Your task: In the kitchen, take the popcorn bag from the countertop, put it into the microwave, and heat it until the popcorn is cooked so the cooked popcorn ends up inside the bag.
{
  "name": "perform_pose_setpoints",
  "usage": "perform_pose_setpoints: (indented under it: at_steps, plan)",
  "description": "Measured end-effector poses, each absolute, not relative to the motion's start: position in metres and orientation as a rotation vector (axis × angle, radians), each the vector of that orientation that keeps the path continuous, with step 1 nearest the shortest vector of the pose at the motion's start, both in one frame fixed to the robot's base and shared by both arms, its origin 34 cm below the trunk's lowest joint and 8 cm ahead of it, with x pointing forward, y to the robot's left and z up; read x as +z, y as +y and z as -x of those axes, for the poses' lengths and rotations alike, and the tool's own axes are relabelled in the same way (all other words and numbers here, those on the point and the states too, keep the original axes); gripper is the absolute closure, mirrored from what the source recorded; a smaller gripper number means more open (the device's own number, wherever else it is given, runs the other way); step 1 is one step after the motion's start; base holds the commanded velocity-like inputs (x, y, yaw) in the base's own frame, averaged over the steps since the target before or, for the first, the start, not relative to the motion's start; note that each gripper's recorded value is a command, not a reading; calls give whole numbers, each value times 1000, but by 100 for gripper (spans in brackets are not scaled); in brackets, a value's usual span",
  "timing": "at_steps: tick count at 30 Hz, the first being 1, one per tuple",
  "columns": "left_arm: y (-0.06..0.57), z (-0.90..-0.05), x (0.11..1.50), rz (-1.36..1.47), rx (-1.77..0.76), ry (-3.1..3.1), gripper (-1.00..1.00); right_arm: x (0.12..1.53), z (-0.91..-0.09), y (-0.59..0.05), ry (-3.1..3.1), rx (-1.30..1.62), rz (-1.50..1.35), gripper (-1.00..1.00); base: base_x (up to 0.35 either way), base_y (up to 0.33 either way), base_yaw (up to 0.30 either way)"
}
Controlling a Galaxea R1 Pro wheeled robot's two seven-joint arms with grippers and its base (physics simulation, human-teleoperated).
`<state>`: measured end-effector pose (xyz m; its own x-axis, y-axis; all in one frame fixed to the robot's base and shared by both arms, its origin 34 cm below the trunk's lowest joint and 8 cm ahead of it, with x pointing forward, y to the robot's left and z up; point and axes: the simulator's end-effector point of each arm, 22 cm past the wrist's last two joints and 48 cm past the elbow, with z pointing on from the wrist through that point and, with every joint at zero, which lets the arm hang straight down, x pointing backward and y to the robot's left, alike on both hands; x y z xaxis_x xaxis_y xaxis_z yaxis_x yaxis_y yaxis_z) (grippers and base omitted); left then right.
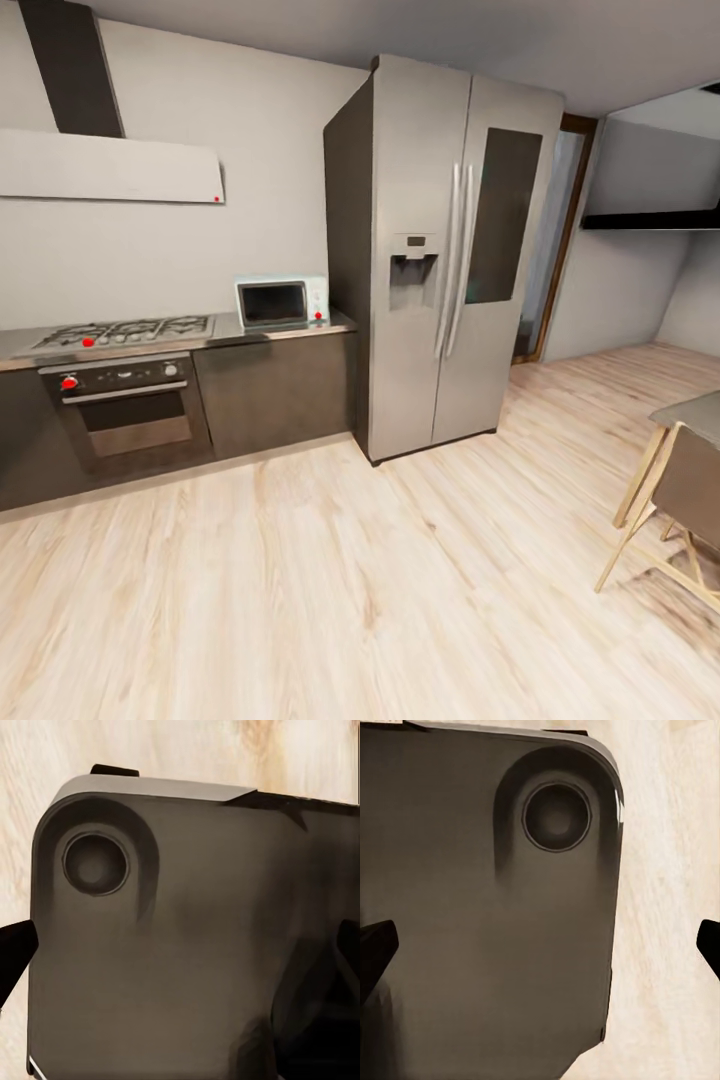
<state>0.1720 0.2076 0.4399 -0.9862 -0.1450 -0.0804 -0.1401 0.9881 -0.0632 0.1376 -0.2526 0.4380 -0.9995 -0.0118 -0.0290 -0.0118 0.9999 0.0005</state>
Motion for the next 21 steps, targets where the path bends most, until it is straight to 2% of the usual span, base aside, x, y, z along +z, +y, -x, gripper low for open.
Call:
perform_pose_setpoints:
  at_steps: [21]
  plan:
    - [206,-172,440,218,-90,3048,-100,438,-143,-249,3101,8,11,-100,281,0,0]
